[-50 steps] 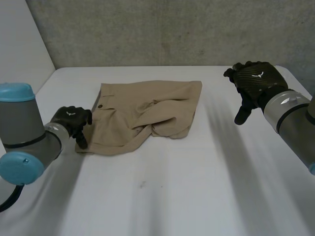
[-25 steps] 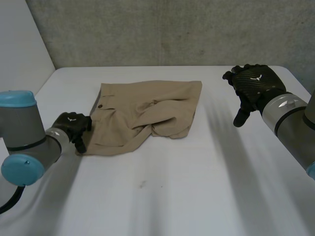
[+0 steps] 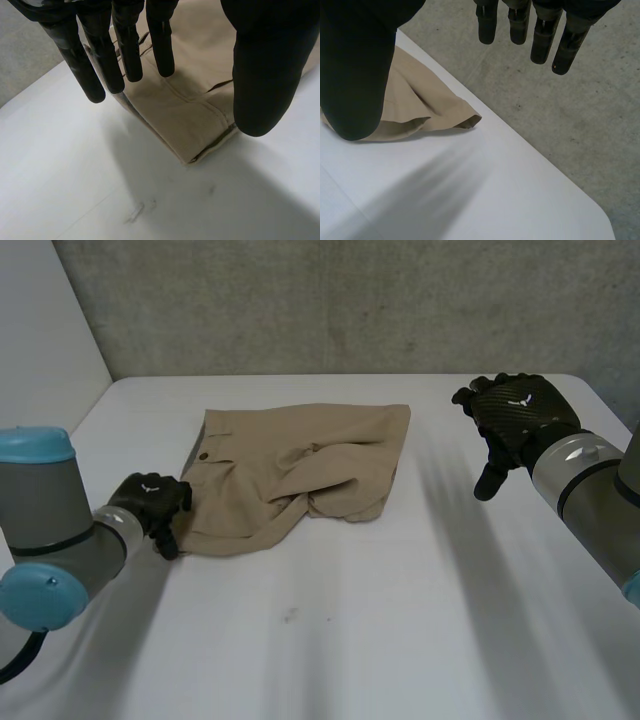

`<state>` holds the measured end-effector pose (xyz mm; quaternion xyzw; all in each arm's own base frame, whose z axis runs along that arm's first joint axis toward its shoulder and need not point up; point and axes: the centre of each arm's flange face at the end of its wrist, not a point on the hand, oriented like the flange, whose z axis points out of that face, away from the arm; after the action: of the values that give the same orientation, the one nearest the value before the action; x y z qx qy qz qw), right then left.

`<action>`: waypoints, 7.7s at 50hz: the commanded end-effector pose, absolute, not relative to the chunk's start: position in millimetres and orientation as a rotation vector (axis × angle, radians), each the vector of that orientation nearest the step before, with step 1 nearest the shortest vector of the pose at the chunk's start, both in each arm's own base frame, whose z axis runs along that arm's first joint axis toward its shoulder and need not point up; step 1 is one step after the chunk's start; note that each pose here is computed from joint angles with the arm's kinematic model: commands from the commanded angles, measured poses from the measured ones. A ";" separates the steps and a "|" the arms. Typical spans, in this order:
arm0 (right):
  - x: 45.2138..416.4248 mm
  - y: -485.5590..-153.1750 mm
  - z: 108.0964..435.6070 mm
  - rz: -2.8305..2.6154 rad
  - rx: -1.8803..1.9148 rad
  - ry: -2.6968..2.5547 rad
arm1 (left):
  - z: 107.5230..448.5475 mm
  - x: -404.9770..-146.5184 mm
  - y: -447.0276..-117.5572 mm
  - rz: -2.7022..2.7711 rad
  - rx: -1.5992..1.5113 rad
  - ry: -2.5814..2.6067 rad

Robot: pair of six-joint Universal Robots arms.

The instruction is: Fold the shorts.

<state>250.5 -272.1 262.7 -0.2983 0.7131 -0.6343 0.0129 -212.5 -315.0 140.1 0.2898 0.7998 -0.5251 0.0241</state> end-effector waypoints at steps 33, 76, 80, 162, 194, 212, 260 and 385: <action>249.6 -271.6 261.5 -1.977 -0.930 2.226 | 217.9 -207.8 -372.7 -2.012 0.535 2.021; 214.6 -290.6 308.4 -2.218 -0.761 2.174 | 229.2 -423.1 -213.9 -2.718 1.452 1.897; 218.9 -288.3 307.4 -2.200 -0.793 2.157 | 249.2 -399.0 -238.7 -2.708 1.221 1.902; 258.6 -310.4 189.9 -2.001 -1.111 2.073 | 104.4 -374.3 -228.9 -1.887 0.648 2.866; 228.9 -255.1 344.6 -2.145 -1.009 1.991 | 410.1 -304.4 -165.4 -2.782 0.652 2.012; 212.1 -216.3 410.4 -2.288 -0.898 1.866 | 440.0 -269.1 -164.9 -2.841 0.527 1.893; 277.9 -371.1 223.5 -2.482 -1.037 1.910 | 236.6 -345.8 -358.8 -2.579 0.632 1.916; 194.8 -292.1 150.9 -1.646 -0.891 2.426 | 141.0 -293.0 -159.4 -1.897 0.955 2.392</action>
<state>193.7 -294.5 151.9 -0.2886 0.7904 -0.5391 0.0375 -293.7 -147.8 142.6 0.3139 0.7518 -0.5790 -0.0316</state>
